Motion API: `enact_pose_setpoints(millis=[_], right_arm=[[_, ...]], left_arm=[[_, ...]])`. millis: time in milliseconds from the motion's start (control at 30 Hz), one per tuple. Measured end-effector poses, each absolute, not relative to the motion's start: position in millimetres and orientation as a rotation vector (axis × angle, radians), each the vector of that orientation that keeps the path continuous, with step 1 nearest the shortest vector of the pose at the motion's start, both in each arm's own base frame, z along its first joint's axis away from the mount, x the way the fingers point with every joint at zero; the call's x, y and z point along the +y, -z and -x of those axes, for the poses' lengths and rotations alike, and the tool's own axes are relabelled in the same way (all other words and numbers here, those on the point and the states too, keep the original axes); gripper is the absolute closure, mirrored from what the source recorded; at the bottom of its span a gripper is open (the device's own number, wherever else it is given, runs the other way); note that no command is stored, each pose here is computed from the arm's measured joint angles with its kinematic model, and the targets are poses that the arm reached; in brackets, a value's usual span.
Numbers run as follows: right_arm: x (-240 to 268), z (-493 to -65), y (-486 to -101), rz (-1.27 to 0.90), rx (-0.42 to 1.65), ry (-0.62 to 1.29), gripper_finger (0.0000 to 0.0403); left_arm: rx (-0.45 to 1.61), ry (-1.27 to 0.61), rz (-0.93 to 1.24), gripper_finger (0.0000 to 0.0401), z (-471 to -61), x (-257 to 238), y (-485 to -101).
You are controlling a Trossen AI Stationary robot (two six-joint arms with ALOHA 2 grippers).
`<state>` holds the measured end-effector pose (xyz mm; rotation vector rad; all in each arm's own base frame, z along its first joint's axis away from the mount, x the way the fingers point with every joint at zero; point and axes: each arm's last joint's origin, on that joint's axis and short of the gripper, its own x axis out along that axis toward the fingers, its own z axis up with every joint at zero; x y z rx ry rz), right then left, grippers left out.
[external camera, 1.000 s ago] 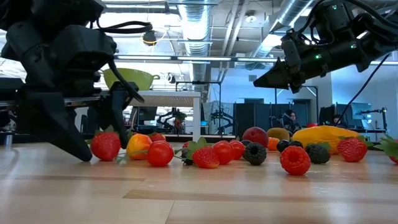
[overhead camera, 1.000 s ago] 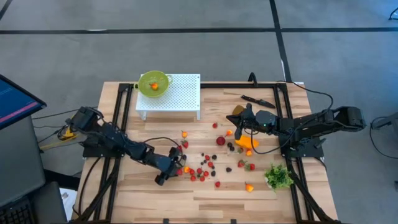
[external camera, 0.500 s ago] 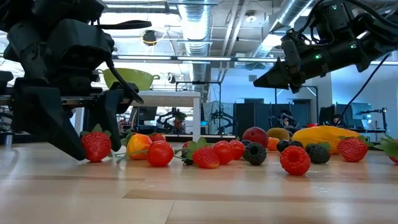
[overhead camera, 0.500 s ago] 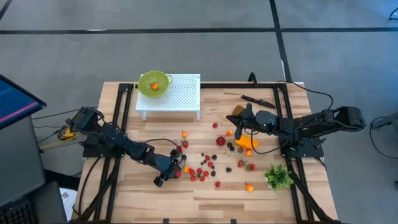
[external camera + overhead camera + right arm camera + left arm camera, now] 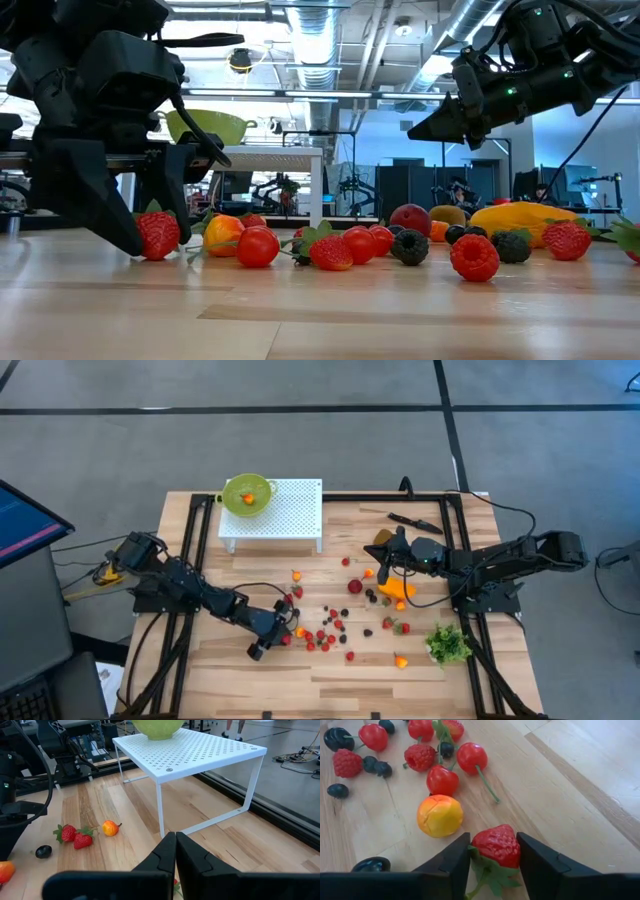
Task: Pick & Place Fruit
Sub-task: Put the strawberry into the green strainer bowl
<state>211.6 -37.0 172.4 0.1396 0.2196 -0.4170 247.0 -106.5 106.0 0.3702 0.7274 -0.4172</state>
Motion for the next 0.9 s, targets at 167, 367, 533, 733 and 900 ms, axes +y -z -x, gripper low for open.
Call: enact_pose_setpoints(millis=[167, 367, 533, 733, 900], right_arm=[[-37.0, -211.6, -172.4, -0.139, 0.22, 0.417, 0.0397], [-37.0, -211.6, -172.4, -0.14, 0.22, 0.417, 0.0397], [-37.0, -211.6, -172.4, -0.14, 0.22, 0.417, 0.0397], [-37.0, -211.5, -172.3, -0.14, 0.22, 0.417, 0.0397], [-37.0, -211.6, -172.3, -0.139, 0.22, 0.417, 0.0397]], left_arm=[[0.725, 0.417, -0.37, 0.0258, -247.2, -106.6, -106.2], [0.689, 0.413, -0.364, 0.026, -249.2, -107.4, -108.6], [0.523, 0.399, -0.331, 0.026, -258.4, -111.3, -121.6], [0.212, 0.263, -0.303, 0.026, -271.9, -107.4, -152.6], [-0.011, 0.014, -0.428, 0.026, -273.5, -91.0, -191.1]])
